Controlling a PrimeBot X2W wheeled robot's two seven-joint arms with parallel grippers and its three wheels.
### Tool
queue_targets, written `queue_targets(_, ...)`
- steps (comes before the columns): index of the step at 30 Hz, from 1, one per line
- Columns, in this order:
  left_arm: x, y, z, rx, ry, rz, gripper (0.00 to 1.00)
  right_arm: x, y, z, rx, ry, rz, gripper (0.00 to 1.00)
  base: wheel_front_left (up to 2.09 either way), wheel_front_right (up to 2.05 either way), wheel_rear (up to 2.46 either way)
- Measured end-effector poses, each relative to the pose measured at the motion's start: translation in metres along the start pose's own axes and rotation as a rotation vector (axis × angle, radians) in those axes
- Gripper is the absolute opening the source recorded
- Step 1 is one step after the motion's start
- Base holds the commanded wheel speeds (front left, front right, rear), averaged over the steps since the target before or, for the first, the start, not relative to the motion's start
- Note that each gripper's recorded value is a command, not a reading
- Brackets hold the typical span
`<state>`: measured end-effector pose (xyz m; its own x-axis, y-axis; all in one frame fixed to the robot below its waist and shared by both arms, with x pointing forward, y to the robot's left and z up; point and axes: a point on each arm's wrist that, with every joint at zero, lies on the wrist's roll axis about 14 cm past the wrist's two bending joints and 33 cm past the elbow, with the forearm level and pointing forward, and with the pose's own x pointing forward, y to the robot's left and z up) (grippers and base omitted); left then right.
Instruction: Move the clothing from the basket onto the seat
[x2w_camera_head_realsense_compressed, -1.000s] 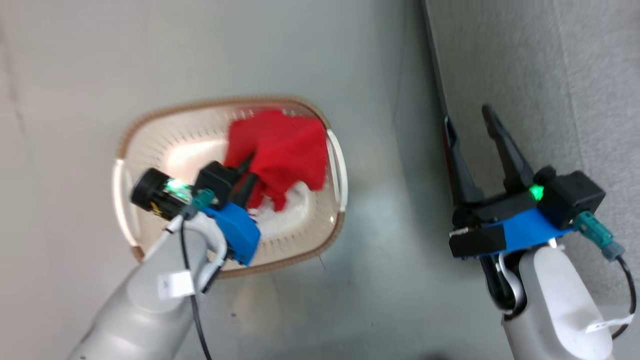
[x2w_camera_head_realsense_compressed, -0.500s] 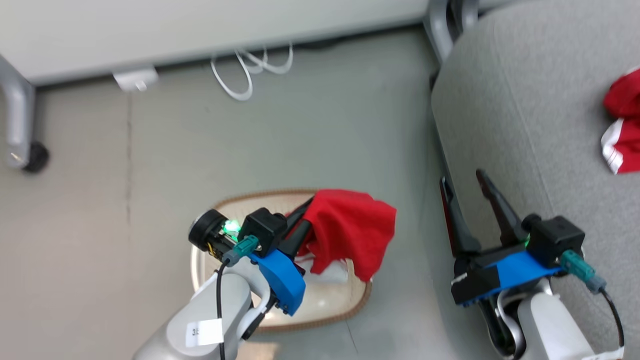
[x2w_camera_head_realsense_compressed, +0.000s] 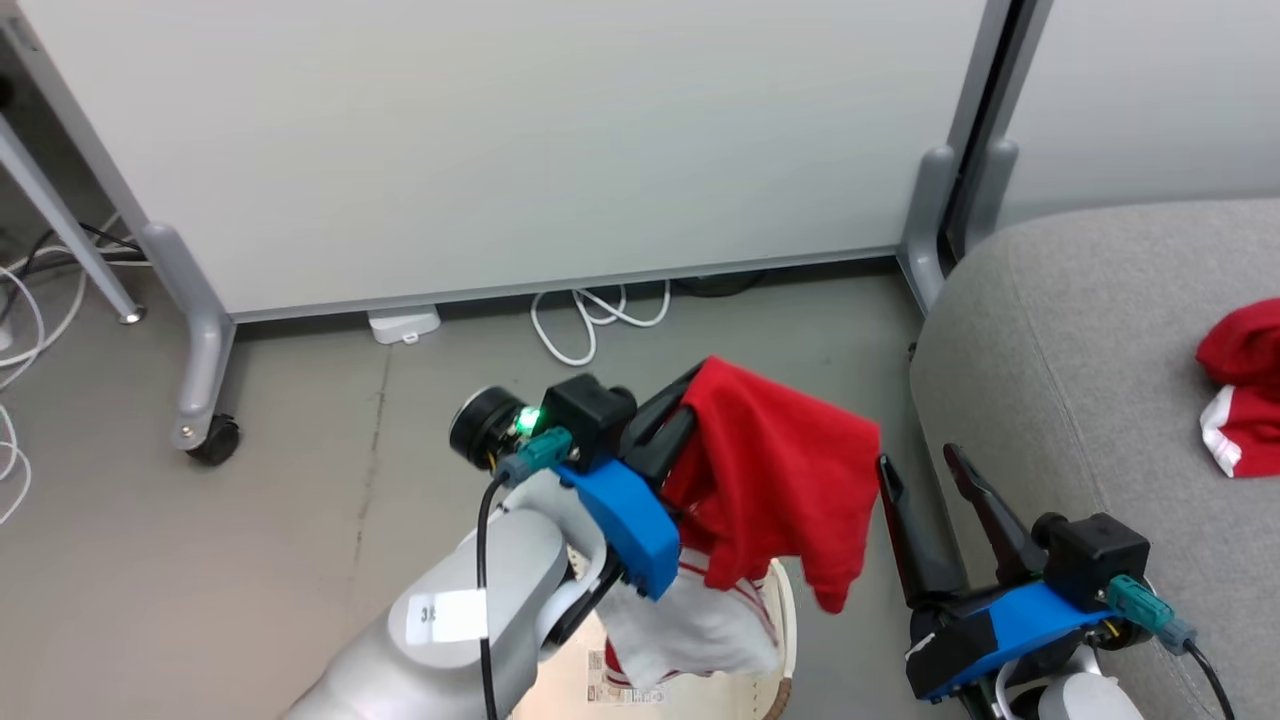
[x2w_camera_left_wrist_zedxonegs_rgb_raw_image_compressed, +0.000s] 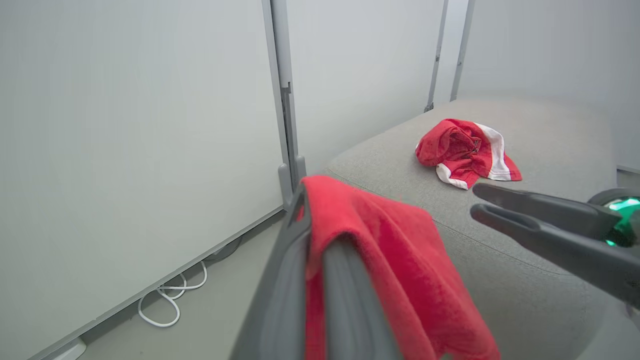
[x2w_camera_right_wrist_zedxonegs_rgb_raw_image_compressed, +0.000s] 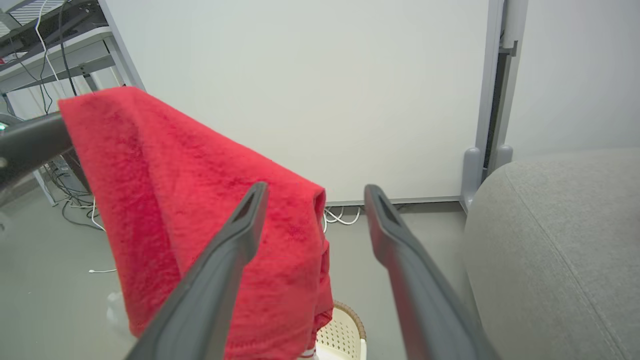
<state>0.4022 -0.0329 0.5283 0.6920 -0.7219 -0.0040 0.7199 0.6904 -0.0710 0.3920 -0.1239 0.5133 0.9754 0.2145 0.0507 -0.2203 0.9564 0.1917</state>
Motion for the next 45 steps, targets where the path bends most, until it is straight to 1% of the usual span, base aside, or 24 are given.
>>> queue_targets(8,0.006,-0.003,0.035,0.047,-0.049,-0.009,0.00,0.000,0.022,0.006,0.003,-0.008,0.061,1.00,0.00,0.00,0.00)
queue_targets(14,0.009,-0.003,0.047,0.067,-0.057,-0.010,0.00,-0.002,0.030,0.006,0.006,-0.005,0.084,1.00,0.00,0.00,0.00)
queue_targets(25,0.009,-0.002,0.039,0.060,-0.028,-0.006,0.00,-0.004,0.038,0.003,0.002,0.006,0.108,1.00,0.00,0.00,0.00)
queue_targets(29,0.009,-0.001,0.036,0.055,-0.020,-0.003,0.00,-0.003,0.051,0.000,-0.007,0.020,0.146,1.00,0.00,0.00,0.00)
queue_targets(34,0.009,0.000,0.032,0.053,-0.009,-0.001,0.00,0.001,0.077,0.002,0.006,0.025,0.227,1.00,0.00,0.00,0.00)
queue_targets(39,0.010,0.001,0.029,0.050,-0.001,-0.001,0.00,0.007,0.095,-0.001,-0.016,0.040,0.287,1.00,0.00,0.00,0.00)
queue_targets(45,0.009,0.001,0.024,0.045,0.010,-0.001,0.00,0.021,0.096,-0.009,-0.128,0.077,0.309,1.00,0.00,0.00,0.00)
